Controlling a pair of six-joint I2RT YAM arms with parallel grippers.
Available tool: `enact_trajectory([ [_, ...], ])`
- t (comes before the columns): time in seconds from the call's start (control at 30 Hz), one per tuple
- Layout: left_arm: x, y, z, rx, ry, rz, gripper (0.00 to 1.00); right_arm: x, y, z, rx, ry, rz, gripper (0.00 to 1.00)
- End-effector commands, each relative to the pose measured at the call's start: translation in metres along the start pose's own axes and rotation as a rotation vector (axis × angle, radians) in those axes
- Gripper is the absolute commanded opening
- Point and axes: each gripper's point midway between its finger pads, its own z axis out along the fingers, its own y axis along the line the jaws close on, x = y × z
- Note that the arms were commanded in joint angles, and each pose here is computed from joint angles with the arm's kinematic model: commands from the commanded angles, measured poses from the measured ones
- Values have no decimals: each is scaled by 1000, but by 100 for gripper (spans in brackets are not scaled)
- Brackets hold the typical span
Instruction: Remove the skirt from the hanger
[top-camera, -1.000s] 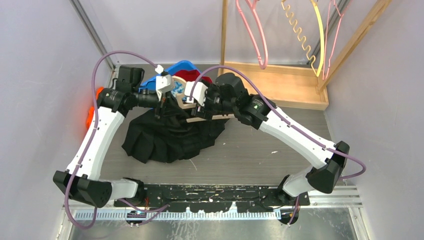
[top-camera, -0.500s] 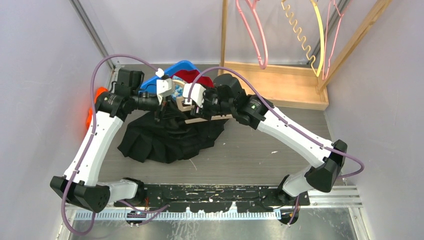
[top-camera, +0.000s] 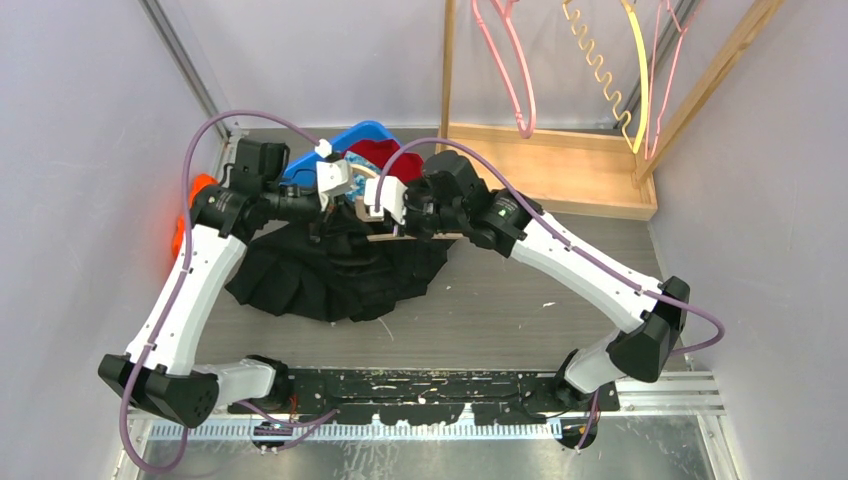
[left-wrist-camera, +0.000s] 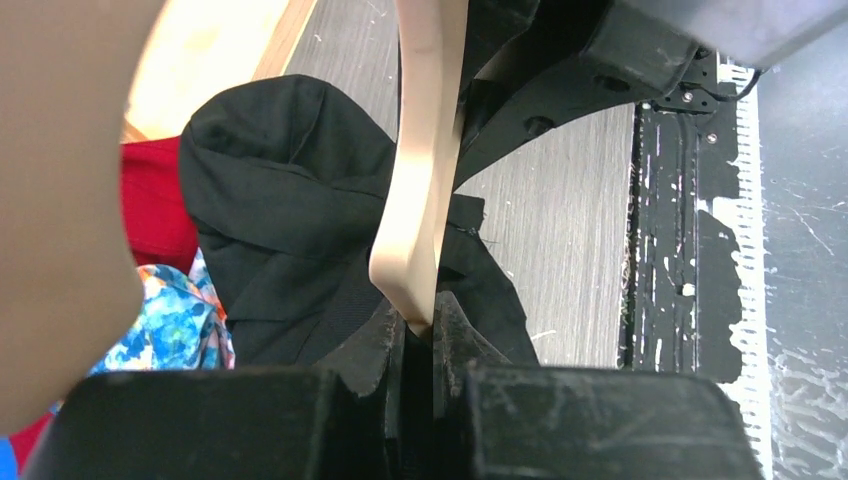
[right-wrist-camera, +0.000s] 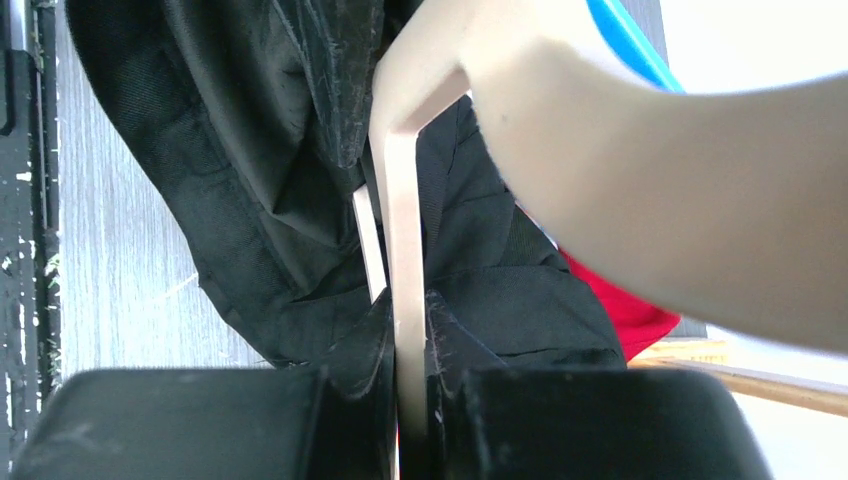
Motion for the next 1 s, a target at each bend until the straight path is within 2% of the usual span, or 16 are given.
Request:
enact_trajectory([
  [0.0,-28,9,-7,-64,-41,46,0,-26,-30,-12,122,-59,40,1],
  [0.07,-27,28,-9,-157,-20,61,0,-20,-45,-14,218,-28,103,1],
  [0.17,-39,57,-15,-288,-39,100,0,-13,-50,-13,248,-2,99,1],
  [0.23,-48,68,-21,-356,-57,104,21,-8,-54,-13,270,12,115,1],
  [0.27,-54,72,-25,-381,-64,113,27,-6,-56,-13,279,17,119,1],
  [0.37,-55,85,-34,-476,-54,121,46,-3,-65,-17,303,19,137,1],
  [0.47,-45,94,-39,-530,-14,102,56,2,-76,-22,334,20,154,1],
  [0.67,-52,90,-41,-529,-64,91,58,9,-83,-24,342,9,191,1],
  [0.97,-7,108,-6,-491,-37,3,58,-2,-85,-32,345,-22,188,1],
])
